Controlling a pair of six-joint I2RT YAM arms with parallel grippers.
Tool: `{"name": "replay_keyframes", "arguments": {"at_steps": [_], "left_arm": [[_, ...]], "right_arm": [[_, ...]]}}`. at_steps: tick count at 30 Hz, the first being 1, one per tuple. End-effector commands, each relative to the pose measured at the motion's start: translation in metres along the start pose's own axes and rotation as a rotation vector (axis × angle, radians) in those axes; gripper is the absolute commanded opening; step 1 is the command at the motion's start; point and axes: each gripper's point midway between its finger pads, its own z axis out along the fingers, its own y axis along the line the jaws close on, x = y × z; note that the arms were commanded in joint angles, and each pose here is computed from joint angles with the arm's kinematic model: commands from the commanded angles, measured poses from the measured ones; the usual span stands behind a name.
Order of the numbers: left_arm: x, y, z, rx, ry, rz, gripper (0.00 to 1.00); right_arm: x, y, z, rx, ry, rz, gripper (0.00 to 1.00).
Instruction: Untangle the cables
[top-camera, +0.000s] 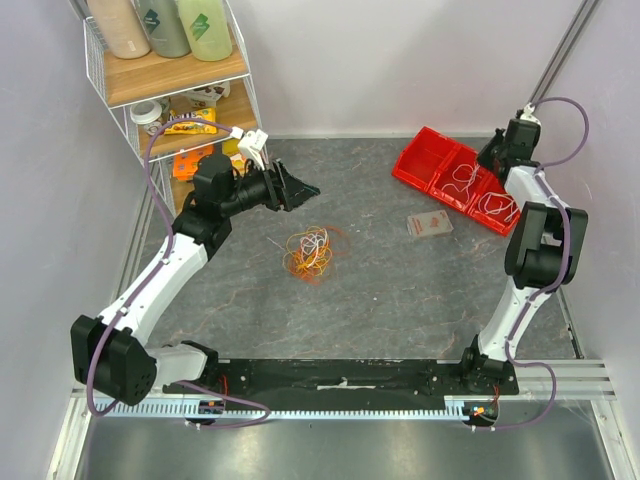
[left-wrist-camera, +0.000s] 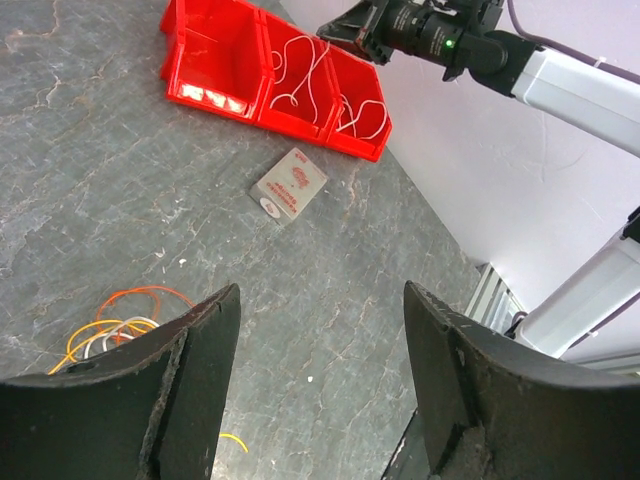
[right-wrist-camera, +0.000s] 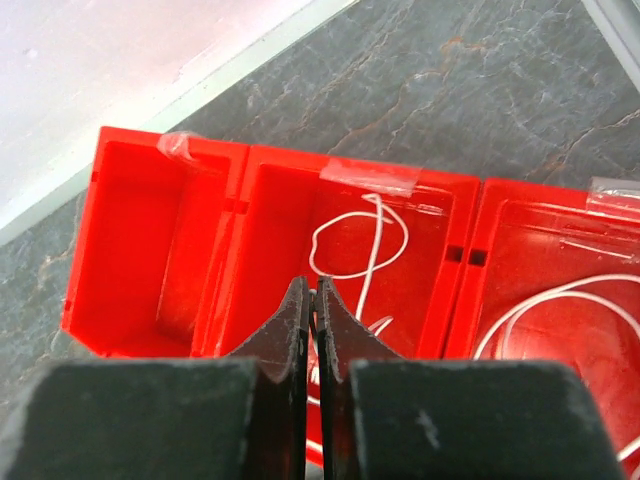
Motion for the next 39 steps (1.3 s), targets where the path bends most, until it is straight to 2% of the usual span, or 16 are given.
{"name": "replay_keyframes", "arguments": {"at_steps": [1,4,9,14,23,29,33,39], "left_arm": [[-0.004,-0.009,0.0,0.05,-0.015,-0.016,0.72],[-0.004,-0.011,0.001,0.061,-0.009,-0.023,0.72],[-0.004,-0.011,0.0,0.057,-0.015,-0.018,0.72],[-0.003,-0.011,0.001,0.064,-0.008,-0.027,0.72],[-0.003,-0.011,0.001,0.066,-0.008,-0.026,0.72],[-0.004,-0.011,0.001,0.069,-0.007,-0.027,0.72],[-0.003,-0.011,0.001,0.069,-0.007,-0.029,0.72],[-0.004,-0.013,0.0,0.076,-0.009,-0.028,0.72]], "right_arm": [[-0.08,0.051,-0.061,-0.086,-0.193,0.014,0.0],[-0.088,0.054,-0.073,-0.074,-0.203,0.04,0.0],[-0.044,0.037,-0.049,-0.021,-0.074,-0.001,0.0],[-0.017,0.017,-0.031,0.053,-0.031,-0.033,0.01],[0.022,0.009,0.003,0.06,0.074,-0.125,0.11],[0.041,0.018,0.004,-0.02,0.113,-0.171,0.34],[0.048,0.013,0.005,-0.001,0.124,-0.189,0.51],[0.066,0.01,0.014,0.006,0.167,-0.273,0.59]]}}
